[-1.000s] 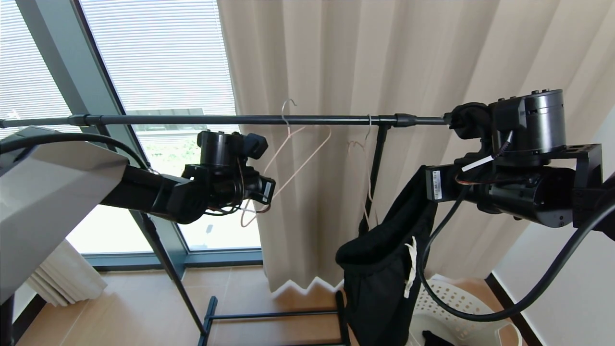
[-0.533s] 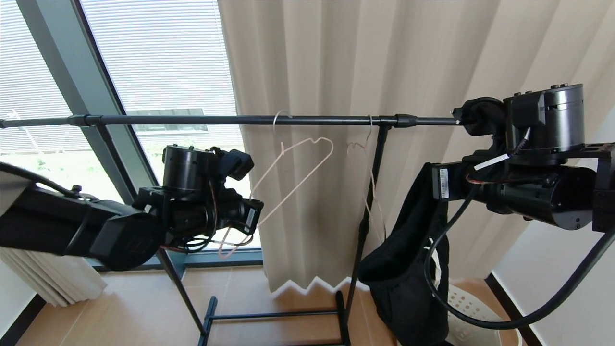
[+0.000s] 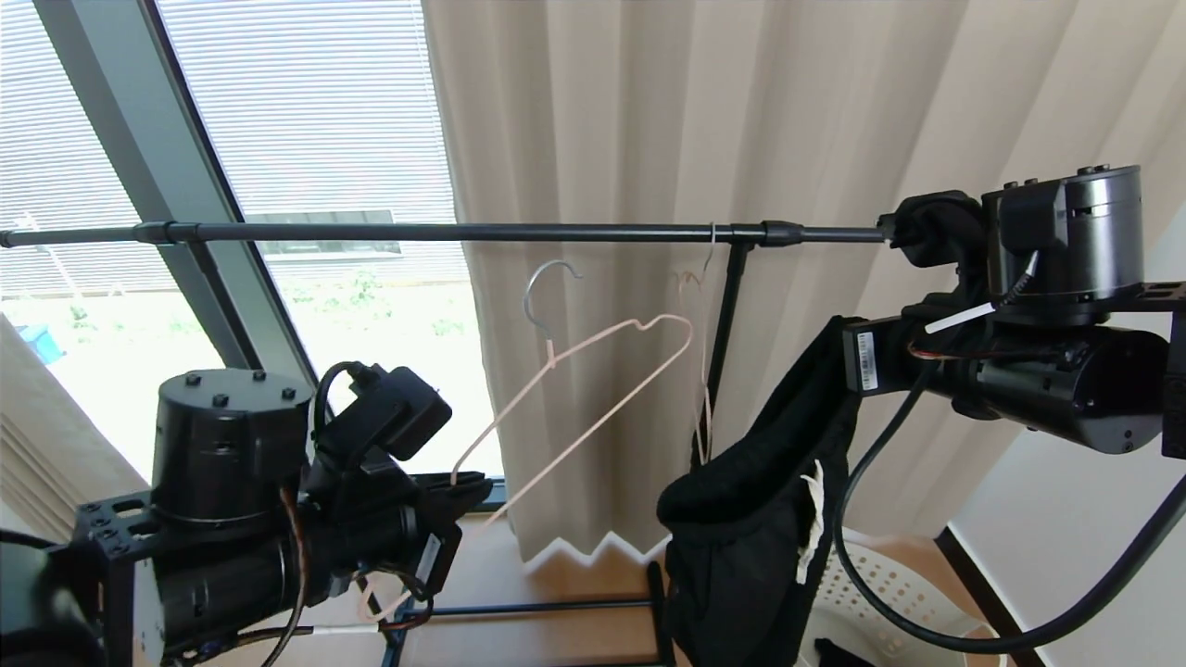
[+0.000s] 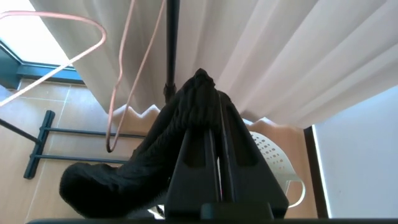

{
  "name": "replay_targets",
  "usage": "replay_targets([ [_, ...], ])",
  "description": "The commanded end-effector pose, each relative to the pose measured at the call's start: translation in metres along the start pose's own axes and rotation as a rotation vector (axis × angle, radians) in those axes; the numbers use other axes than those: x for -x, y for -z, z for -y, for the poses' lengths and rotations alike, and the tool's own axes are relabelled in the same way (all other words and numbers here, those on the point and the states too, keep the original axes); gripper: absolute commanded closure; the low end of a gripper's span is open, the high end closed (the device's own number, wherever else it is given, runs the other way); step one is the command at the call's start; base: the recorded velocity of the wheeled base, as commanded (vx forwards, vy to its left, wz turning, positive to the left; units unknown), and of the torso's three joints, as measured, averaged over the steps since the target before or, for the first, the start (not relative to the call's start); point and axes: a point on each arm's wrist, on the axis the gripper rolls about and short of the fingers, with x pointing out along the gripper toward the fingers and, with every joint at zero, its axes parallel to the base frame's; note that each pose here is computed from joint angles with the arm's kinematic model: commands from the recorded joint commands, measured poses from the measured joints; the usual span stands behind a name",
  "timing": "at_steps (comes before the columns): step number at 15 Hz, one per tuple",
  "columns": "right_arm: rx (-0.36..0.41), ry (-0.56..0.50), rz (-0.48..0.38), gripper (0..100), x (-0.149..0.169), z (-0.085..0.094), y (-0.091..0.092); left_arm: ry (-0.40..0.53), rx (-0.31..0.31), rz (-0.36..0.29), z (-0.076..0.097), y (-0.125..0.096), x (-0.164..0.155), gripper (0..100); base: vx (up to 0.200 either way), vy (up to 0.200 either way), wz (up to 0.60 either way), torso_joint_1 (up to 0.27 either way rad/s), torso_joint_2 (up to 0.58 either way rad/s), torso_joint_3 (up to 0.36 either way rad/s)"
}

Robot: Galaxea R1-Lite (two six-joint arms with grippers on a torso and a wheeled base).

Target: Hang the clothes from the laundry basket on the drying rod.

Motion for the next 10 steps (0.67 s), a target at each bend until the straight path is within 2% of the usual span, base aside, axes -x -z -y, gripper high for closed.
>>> replay_targets([
  [1,0.012,0.023,-0.014,100,-0.003,-0.001,0.004,0.018,-0.016,0.049,0.009,0.010,0.017,100,0.000,0.000,0.00,0.000,0.00,0.000],
  [3,0.046,0.041,-0.029,100,-0.007,-0.002,0.008,0.022,-0.020,0.086,0.013,0.021,0.020,100,0.000,0.000,0.00,0.000,0.00,0.000],
  [5,0.062,0.066,-0.056,100,-0.016,-0.005,0.014,0.067,-0.034,0.105,0.021,0.032,0.019,100,0.000,0.000,0.00,0.000,0.00,0.000],
  [7,0.070,0.088,-0.071,100,-0.025,-0.007,0.017,0.114,-0.038,0.121,0.023,0.035,0.020,100,0.000,0.000,0.00,0.000,0.00,0.000],
  [10,0.064,0.100,-0.069,100,-0.028,-0.004,0.015,0.170,-0.051,0.107,0.031,0.041,0.023,100,0.000,0.000,0.00,0.000,0.00,0.000],
])
